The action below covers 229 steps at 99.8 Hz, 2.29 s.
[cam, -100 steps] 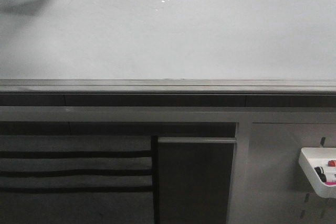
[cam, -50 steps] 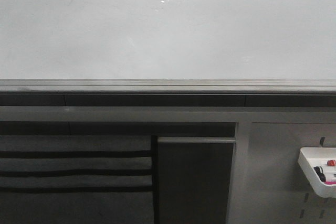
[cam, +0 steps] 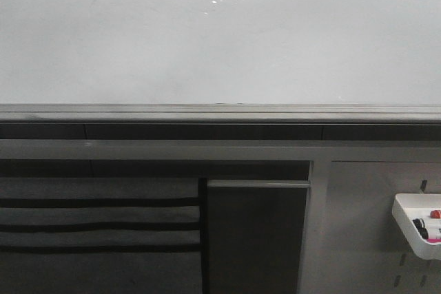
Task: Write number 3 on whiteboard
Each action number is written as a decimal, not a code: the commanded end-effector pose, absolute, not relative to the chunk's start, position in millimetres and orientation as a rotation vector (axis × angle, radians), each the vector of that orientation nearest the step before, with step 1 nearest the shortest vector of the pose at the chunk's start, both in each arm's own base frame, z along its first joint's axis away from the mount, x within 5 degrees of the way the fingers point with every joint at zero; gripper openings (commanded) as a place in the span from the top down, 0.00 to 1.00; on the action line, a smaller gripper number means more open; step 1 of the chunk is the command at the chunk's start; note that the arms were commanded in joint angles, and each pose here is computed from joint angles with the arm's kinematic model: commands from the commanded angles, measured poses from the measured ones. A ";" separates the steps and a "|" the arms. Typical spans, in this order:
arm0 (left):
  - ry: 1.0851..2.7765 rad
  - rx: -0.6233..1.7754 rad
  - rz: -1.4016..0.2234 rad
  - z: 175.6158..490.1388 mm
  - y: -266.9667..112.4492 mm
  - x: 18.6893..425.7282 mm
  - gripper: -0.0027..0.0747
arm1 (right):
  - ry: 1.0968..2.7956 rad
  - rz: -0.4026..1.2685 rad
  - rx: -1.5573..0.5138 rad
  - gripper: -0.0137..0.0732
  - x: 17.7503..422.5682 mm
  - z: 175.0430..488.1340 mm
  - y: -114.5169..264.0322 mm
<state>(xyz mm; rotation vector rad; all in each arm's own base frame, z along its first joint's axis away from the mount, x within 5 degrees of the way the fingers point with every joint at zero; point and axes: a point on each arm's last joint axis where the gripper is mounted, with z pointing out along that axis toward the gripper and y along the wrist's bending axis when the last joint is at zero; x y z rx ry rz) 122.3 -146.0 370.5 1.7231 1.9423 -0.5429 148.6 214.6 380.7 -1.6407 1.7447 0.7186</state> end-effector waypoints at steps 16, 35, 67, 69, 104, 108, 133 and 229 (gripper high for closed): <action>1.872 1.681 -0.587 384.9 -149.2 118.3 0.99 | 1.618 0.752 -1.586 0.34 149.1 405.9 230.8; 1.857 1.695 -0.582 384.9 -149.4 118.1 0.99 | 1.615 0.754 -1.592 0.43 149.9 406.2 233.6; 1.852 1.699 -0.580 384.9 -149.4 118.1 0.99 | 1.629 0.767 -1.631 0.70 147.0 404.1 232.4; 1.852 1.699 -0.580 384.9 -149.4 118.1 0.99 | 1.629 0.768 -1.632 0.72 146.9 404.0 232.4; 1.849 1.693 -0.578 385.2 -149.6 118.5 0.99 | 1.630 0.769 -1.635 0.86 146.6 403.9 232.2; 1.849 1.693 -0.578 385.2 -149.6 118.5 0.99 | 1.630 0.769 -1.635 0.86 146.6 403.9 232.2; 1.835 1.666 -0.570 386.6 -150.8 120.7 0.99 | 1.630 0.769 -1.635 0.86 146.6 403.9 232.2; 1.822 1.649 -0.504 386.5 -150.0 125.9 0.52 | 1.629 0.768 -1.632 0.86 146.9 404.0 232.4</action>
